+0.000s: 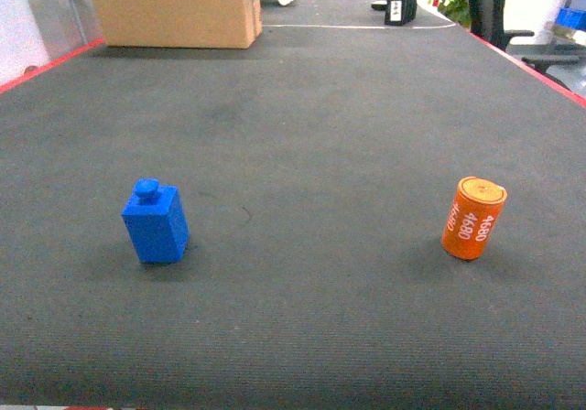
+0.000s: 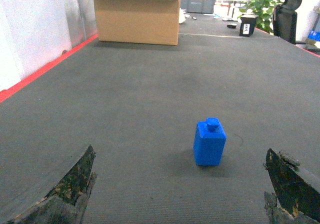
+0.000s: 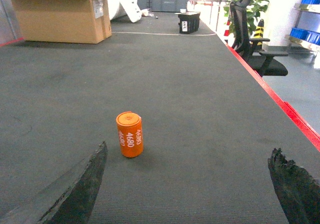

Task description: Sort blue parts and orange caps into right shelf containers

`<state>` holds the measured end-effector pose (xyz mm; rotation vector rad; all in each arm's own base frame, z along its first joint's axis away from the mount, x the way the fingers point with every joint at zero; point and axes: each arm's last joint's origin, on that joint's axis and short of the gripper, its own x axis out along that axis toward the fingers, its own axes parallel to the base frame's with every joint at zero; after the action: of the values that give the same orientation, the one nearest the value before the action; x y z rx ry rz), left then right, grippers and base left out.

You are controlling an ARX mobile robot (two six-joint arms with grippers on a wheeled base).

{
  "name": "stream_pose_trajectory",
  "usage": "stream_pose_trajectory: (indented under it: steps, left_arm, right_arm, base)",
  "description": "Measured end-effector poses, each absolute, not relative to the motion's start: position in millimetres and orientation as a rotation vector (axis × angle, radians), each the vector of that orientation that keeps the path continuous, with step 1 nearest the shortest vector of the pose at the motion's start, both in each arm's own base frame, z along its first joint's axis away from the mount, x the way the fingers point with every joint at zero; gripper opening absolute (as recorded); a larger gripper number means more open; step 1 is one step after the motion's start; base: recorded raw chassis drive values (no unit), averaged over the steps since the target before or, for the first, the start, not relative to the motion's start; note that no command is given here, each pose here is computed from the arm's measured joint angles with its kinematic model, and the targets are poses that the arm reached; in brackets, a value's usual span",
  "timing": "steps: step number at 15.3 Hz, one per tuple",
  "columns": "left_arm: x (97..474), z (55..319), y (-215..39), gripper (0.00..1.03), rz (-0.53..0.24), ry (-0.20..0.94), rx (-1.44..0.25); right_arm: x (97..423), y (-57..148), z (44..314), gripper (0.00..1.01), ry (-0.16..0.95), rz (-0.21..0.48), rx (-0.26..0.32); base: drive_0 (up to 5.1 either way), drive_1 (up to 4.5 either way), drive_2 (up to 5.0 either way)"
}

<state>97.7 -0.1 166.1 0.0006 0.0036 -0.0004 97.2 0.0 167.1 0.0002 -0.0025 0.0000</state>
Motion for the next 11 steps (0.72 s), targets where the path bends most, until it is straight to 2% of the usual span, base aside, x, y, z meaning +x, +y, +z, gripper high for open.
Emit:
stream_pose_trajectory:
  steps: [11]
  left_arm:
    - [97.7,166.1,-0.1,0.98,0.0,0.004,0.001]
  right_arm:
    - [97.2,0.0,167.1,0.98,-0.002,0.0,0.0]
  base:
    - [0.0,0.0,0.0]
